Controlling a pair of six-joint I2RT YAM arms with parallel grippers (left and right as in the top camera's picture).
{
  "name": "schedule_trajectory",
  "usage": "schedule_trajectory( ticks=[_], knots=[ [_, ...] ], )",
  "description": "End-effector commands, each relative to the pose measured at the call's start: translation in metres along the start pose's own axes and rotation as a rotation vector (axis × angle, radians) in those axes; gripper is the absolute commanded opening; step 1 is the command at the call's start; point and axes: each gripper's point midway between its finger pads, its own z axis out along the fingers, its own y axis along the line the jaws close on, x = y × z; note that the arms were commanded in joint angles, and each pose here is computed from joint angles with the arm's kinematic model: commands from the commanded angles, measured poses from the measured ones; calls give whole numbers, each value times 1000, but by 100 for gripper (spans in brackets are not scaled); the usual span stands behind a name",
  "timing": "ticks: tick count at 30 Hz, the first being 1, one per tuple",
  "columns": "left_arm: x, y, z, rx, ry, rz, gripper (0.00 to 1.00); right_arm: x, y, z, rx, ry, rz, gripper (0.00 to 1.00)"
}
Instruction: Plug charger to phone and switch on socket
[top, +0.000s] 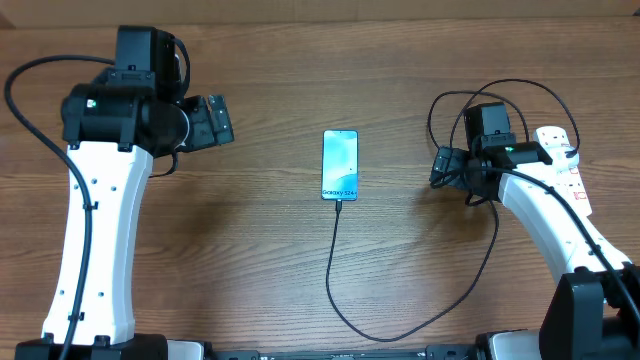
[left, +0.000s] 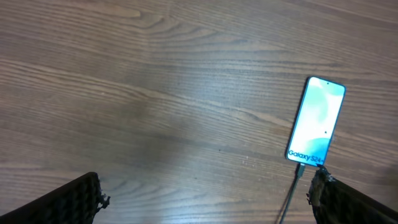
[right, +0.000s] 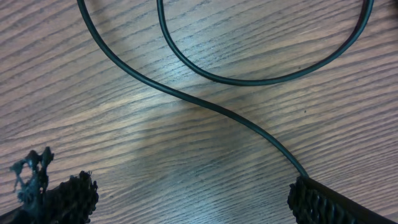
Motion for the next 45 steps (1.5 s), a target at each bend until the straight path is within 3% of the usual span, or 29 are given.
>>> schedule_trajectory(
  ticks=[1, 37, 40, 45],
  knots=[
    [8, 0, 6, 14, -2, 19, 100, -4, 0, -8, -11, -27, -2, 100],
    [75, 6, 129, 183, -234, 32, 100, -4, 0, -8, -11, -27, -3, 100],
    [84, 5, 133, 208, -251, 81, 100, -4, 0, -8, -11, -27, -3, 100],
    [99, -16, 131, 339, -314, 311, 100, -4, 0, -8, -11, -27, -3, 100]
  ],
)
